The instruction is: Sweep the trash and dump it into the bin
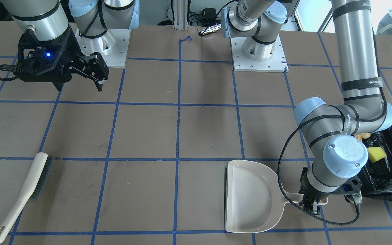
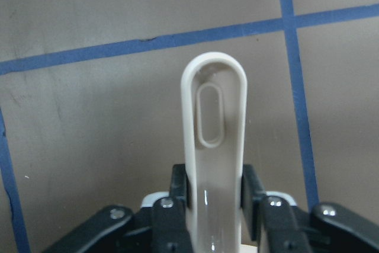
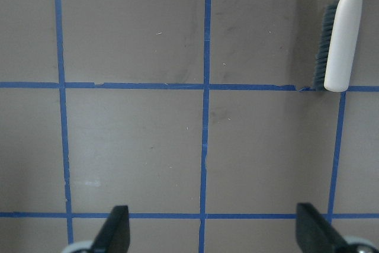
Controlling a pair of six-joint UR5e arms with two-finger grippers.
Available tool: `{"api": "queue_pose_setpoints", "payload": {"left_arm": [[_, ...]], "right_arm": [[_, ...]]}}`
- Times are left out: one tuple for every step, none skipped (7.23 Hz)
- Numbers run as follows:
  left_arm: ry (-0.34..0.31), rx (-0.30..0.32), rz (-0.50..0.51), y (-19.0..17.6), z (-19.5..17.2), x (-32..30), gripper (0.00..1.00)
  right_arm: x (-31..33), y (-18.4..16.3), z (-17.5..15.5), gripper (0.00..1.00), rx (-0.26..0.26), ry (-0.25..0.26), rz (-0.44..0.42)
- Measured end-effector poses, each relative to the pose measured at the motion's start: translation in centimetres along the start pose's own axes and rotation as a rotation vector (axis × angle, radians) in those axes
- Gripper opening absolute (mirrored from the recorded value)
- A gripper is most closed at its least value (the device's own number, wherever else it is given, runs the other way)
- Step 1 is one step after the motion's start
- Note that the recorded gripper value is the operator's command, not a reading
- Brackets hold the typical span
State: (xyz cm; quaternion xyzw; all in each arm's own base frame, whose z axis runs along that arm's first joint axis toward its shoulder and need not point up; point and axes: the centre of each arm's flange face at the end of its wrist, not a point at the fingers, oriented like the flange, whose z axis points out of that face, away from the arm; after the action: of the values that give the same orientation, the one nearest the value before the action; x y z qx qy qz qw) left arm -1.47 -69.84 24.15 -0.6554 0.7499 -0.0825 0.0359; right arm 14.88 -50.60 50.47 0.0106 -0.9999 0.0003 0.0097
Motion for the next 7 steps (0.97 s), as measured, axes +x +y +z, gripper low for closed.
{"api": "queue_pose_setpoints", "payload": {"left_arm": [[0.001,0.001,-0.003,0.0,-0.1,0.0,0.59],[0.003,0.001,-0.013,0.0,-0.2,0.0,0.83],[0.005,0.0,-0.028,0.2,-0.3,0.0,0.86],[0.011,0.002,-0.035,0.3,-0.7,0.0,0.92],[0.029,0.005,-0.024,0.4,-1.9,-0.1,0.99],[0.055,0.011,0.03,0.5,-4.0,-0.3,1.0],[0.085,0.021,0.142,0.8,-6.7,-0.6,1.0]], "right_arm": [[0.0,0.0,0.0,1.0,0.0,0.0,0.0],[0.0,0.0,0.0,1.0,0.0,0.0,0.0],[0.0,0.0,0.0,1.0,0.0,-0.001,0.0],[0.0,0.0,0.0,1.0,0.0,-0.001,0.0],[0.0,0.0,0.0,1.0,0.0,-0.001,0.0],[0.0,0.0,0.0,1.0,0.0,0.0,0.0],[0.0,0.0,0.0,1.0,0.0,0.0,0.0]]}}
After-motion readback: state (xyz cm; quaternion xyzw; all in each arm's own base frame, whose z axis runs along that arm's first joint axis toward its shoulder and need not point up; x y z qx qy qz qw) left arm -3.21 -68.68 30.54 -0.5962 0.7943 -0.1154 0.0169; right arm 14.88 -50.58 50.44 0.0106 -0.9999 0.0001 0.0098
